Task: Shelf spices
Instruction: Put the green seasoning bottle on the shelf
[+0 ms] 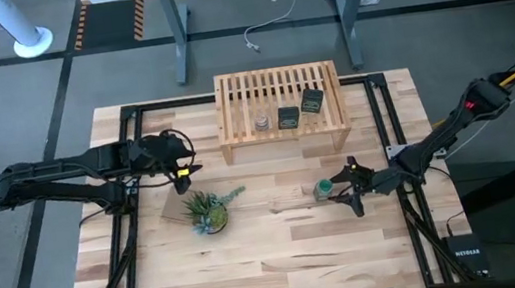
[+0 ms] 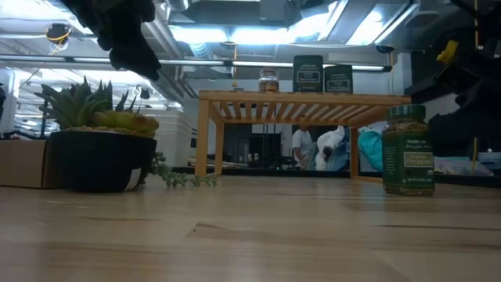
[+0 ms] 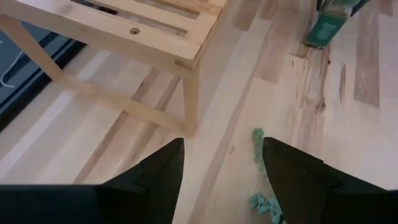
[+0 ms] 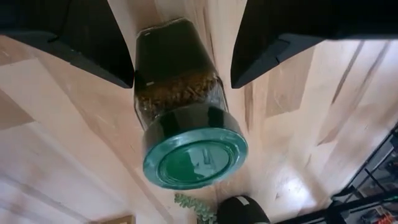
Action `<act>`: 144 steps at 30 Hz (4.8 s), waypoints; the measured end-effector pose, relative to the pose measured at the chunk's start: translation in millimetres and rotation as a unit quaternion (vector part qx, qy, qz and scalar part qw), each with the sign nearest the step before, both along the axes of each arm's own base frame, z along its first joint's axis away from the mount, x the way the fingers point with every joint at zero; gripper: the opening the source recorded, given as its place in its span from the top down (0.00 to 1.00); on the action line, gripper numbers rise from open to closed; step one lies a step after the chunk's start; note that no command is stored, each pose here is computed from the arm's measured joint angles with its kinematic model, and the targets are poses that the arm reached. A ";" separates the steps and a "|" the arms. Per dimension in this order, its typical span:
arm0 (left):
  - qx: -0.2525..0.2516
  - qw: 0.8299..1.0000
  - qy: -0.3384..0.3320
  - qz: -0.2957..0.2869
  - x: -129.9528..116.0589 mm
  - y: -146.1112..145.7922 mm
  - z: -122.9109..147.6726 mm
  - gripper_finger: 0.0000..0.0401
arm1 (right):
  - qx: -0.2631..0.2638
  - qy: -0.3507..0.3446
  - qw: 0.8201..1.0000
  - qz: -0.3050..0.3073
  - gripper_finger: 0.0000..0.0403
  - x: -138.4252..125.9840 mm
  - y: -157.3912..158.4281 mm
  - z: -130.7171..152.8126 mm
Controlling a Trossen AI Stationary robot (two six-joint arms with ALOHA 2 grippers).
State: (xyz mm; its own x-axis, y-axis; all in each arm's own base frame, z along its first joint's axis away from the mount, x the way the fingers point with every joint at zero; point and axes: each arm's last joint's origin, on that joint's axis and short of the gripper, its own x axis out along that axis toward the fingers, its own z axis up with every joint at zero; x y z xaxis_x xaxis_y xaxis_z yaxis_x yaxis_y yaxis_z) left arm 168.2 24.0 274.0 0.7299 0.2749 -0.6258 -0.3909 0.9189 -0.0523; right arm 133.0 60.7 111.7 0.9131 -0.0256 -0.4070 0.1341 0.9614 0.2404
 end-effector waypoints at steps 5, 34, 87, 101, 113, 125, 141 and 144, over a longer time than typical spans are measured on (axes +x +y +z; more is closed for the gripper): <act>0.000 1.000 0.001 0.000 0.0 0.0 -0.1 0.47 | -0.006 0.007 1.000 -0.003 0.32 4.4 2.4 -6.7; -0.030 0.999 -0.010 0.025 0.0 0.0 -0.1 0.47 | -0.099 0.049 0.994 -0.001 0.50 37.3 19.3 -18.6; 0.044 0.965 -0.217 -0.140 165.4 -61.1 -89.5 0.47 | -0.110 -0.025 0.992 0.050 0.49 94.2 2.1 22.3; 0.072 0.957 -0.223 -0.171 188.5 -73.3 -86.6 0.47 | -0.132 -0.016 0.988 0.074 0.49 120.7 11.4 17.9; 0.022 0.956 -0.217 -0.194 188.5 -80.7 -89.7 0.47 | -0.143 -0.011 0.987 0.077 0.49 138.7 12.9 14.8; 0.032 0.955 -0.209 -0.206 186.8 -87.6 -90.8 0.47 | -0.121 -0.027 0.987 0.101 0.49 144.8 4.6 19.1; 0.028 0.953 -0.225 -0.202 189.8 -86.3 -92.8 0.47 | -0.119 -0.044 0.987 0.098 0.49 147.5 5.3 23.6; 0.029 0.952 -0.230 -0.201 195.9 -87.1 -98.8 0.47 | -0.120 -0.041 0.987 0.098 0.49 147.3 5.2 23.0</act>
State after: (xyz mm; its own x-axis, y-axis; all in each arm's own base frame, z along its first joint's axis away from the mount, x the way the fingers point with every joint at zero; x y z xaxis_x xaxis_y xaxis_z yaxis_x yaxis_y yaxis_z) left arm 364.2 -63.1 175.1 0.9764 -0.0612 -0.2073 0.0458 0.9959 -0.0783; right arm 280.2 65.9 134.7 0.9396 0.0691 -0.3352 -0.0712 0.9974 0.0058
